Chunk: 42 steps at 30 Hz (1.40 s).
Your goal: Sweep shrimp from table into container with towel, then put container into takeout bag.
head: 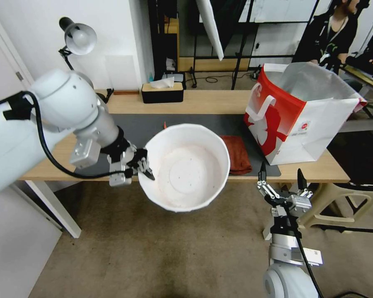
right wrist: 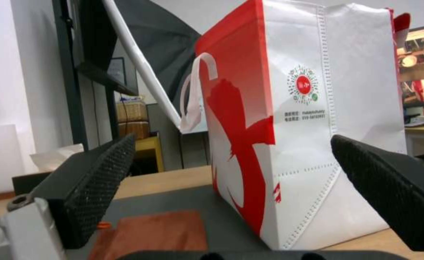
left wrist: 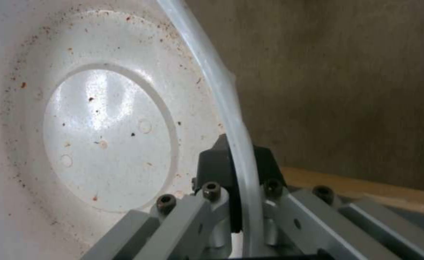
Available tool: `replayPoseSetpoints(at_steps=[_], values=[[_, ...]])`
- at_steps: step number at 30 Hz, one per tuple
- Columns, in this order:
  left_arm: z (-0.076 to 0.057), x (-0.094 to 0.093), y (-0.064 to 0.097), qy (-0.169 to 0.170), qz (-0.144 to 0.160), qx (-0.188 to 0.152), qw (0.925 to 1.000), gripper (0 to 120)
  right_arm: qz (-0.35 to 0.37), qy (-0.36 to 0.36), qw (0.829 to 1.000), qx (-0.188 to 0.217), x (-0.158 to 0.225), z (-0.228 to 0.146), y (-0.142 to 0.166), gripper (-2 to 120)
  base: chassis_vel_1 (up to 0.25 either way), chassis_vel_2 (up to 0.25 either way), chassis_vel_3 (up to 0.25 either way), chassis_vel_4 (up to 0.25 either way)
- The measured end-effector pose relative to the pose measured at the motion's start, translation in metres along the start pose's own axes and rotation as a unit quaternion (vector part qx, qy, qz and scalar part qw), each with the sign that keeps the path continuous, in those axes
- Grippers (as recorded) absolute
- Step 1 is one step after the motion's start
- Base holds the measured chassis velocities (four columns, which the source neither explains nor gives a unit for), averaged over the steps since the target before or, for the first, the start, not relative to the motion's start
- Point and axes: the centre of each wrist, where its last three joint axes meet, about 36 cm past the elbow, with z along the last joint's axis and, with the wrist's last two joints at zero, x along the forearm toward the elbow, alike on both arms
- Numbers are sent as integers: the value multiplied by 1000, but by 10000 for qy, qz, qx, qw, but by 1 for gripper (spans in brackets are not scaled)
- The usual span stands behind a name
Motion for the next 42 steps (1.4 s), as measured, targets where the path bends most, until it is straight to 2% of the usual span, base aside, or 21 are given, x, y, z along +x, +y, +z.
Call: replayPoseSetpoints(at_steps=[2, 9, 11, 12, 16, 17, 20, 30, 37, 42], values=[[-1, -10, -7, -16, 54, 23, 10000, 0, -5, -6, 10000, 9, -1, 1, 0, 100, 0, 0, 0, 0], [-2, -27, -21, 63, 115, 34, 9999, 0, -1, 0, 10000, 17, -3, 1, 2, 100, 0, 0, 0, 0], [-9, -47, -37, 26, 184, 116, 9998, 0, -6, 14, 10000, 23, -3, 1, 2, 100, 0, 0, 0, 0], [-9, -47, -37, 26, 184, 116, 9998, 0, -6, 14, 10000, 23, -3, 1, 2, 100, 0, 0, 0, 0], [-20, -79, -61, -182, 294, 250, 9991, 0, -14, 17, 10000, 44, -4, 1, 0, 100, 0, 0, 0, 0], [-20, -79, -61, -182, 294, 250, 9991, 0, -14, 17, 10000, 44, -4, 1, 0, 100, 0, 0, 0, 0], [-31, -104, -85, -340, 350, 415, 9979, 0, -43, 33, 10000, 34, -6, 3, 2, 100, 0, 0, 0, 0], [-31, -139, -99, -490, 285, 523, 9970, 0, -50, 49, 10000, 47, -4, 3, 2, 100, 0, 0, 0, 0], [-24, -170, -110, -614, 222, 659, 9957, 0, -65, 14, 10000, 72, -7, 2, -1, 100, 0, 0, 0, 0], [-21, -182, -111, -641, 247, 736, 9949, 0, -82, -6, 9999, 76, -9, 2, -2, 100, 0, 0, 0, 0]])
